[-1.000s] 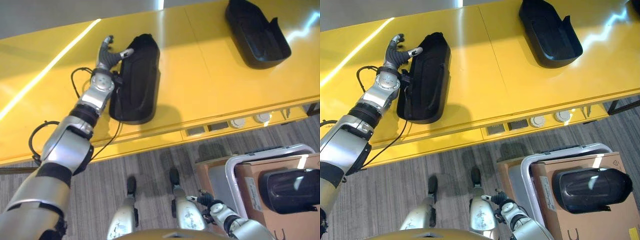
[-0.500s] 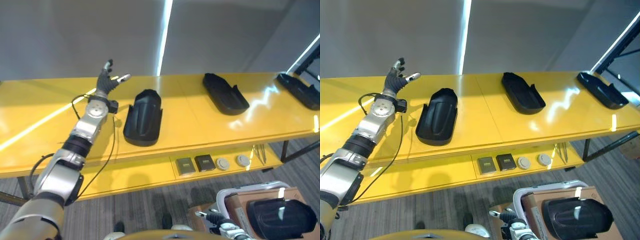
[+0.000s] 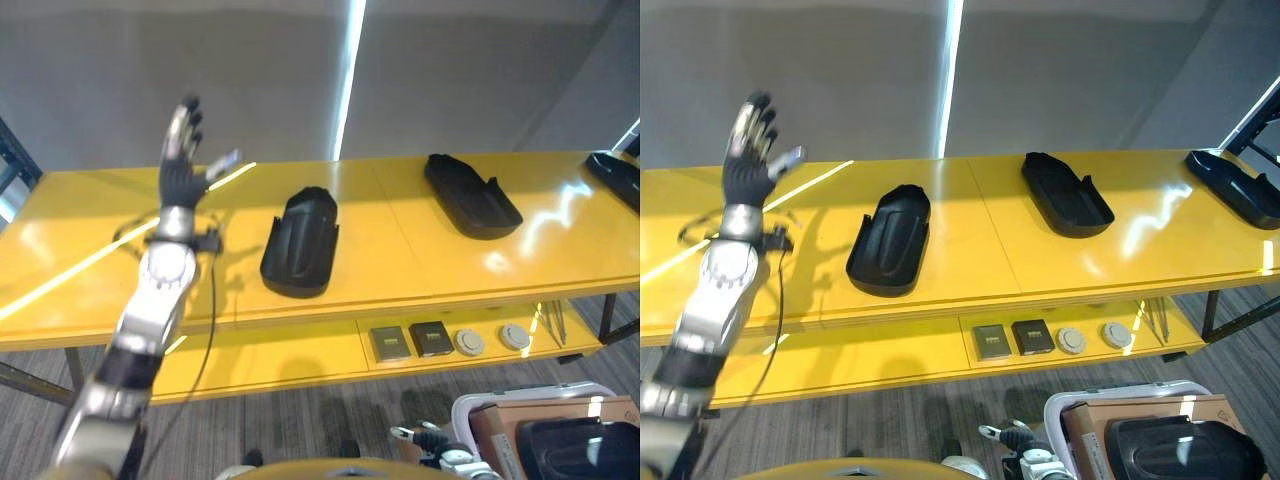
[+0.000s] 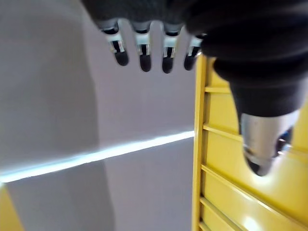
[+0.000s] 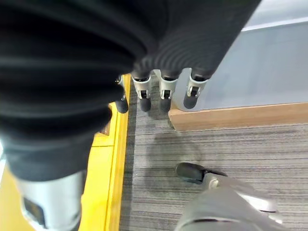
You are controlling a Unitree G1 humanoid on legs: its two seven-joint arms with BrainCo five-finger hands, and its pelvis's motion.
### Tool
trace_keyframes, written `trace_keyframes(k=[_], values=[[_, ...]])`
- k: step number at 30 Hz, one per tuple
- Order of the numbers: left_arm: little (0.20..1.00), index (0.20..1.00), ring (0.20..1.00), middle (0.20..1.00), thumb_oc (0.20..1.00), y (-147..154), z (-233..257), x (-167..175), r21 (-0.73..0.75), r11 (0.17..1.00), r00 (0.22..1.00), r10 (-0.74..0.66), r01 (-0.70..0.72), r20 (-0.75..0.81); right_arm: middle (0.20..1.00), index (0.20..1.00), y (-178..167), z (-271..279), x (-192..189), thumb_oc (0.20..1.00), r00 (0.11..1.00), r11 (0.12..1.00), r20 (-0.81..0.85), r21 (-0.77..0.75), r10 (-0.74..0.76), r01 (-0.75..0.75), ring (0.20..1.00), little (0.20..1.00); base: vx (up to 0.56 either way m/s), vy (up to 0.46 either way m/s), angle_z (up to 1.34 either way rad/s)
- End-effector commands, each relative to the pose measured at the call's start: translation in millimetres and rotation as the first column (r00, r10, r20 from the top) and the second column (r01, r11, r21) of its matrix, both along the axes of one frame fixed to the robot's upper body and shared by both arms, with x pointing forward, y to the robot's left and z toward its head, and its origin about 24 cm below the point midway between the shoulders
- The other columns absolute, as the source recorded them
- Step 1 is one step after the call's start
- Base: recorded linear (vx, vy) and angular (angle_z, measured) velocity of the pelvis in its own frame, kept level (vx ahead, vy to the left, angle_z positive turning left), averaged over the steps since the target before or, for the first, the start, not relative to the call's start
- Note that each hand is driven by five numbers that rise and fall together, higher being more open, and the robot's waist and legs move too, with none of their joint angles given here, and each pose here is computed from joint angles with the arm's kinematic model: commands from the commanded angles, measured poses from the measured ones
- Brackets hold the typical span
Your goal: Move parts from the plastic box to the shelf.
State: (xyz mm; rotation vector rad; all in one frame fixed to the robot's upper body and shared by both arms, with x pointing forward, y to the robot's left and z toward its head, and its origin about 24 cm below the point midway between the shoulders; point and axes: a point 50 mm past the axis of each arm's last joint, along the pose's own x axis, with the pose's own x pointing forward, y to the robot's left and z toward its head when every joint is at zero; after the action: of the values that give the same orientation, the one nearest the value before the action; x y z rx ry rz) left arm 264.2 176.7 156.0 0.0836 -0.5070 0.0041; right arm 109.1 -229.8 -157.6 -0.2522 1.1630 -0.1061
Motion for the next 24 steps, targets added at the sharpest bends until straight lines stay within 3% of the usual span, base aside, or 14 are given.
trace_keyframes(k=[1, 4, 7, 8, 9, 10, 17, 24], values=[[1.000, 1.000, 1.000, 1.000, 1.000, 6, 12, -15, 0.010, 0.997, 0.992, -0.072, 0.072, 0.100, 1.000, 1.000, 9, -5, -7, 1.000, 1.000, 1.000, -0.030, 0.021, 0.001, 0.000, 1.000, 1.000, -0.03, -0.058, 0.00], [1.000, 1.000, 1.000, 1.000, 1.000, 8, -14, -40, -0.106, 0.983, 0.988, -0.152, 0.152, 0.007, 1.000, 1.000, 14, -6, -10, 1.000, 0.999, 1.000, -0.032, 0.023, 0.020, -0.020, 1.000, 1.000, -0.07, -0.058, 0.07], [1.000, 1.000, 1.000, 1.000, 1.000, 4, -24, -51, -0.051, 0.980, 0.980, -0.194, 0.192, -0.039, 1.000, 1.000, 15, -7, -13, 1.000, 0.999, 0.999, -0.044, 0.021, 0.031, -0.030, 1.000, 1.000, -0.05, -0.038, 0.15], [0.915, 0.915, 0.915, 0.915, 0.915, 4, -28, -54, -0.056, 0.977, 0.976, -0.208, 0.205, -0.063, 1.000, 1.000, 14, -7, -12, 1.000, 0.999, 0.999, -0.042, 0.016, 0.035, -0.034, 1.000, 1.000, -0.07, -0.042, 0.12], [0.435, 0.435, 0.435, 0.435, 0.435, 3, -36, -58, -0.068, 0.971, 0.967, -0.235, 0.228, -0.104, 1.000, 1.000, 15, -7, -13, 1.000, 0.998, 0.999, -0.047, 0.009, 0.048, -0.048, 1.000, 1.000, -0.06, -0.042, 0.04], [0.200, 0.200, 0.200, 0.200, 0.200, 2, -44, -62, -0.050, 0.967, 0.954, -0.256, 0.252, -0.155, 1.000, 1.000, 13, -6, -10, 1.000, 0.998, 0.999, -0.039, 0.001, 0.051, -0.051, 1.000, 1.000, -0.06, -0.035, 0.03], [0.200, 0.200, 0.200, 0.200, 0.200, -9, -83, -74, -0.101, 0.924, 0.853, -0.379, 0.368, -0.358, 1.000, 1.000, 11, -1, 8, 1.000, 0.998, 0.998, 0.029, -0.033, 0.058, -0.057, 1.000, 1.000, -0.04, -0.012, 0.11], [0.200, 0.200, 0.200, 0.200, 0.200, -29, -85, -65, -0.107, 0.885, 0.813, -0.459, 0.453, -0.358, 1.000, 1.000, 13, 5, 23, 1.000, 0.994, 0.998, 0.090, -0.038, 0.055, -0.052, 1.000, 1.000, -0.06, 0.006, -0.02]])
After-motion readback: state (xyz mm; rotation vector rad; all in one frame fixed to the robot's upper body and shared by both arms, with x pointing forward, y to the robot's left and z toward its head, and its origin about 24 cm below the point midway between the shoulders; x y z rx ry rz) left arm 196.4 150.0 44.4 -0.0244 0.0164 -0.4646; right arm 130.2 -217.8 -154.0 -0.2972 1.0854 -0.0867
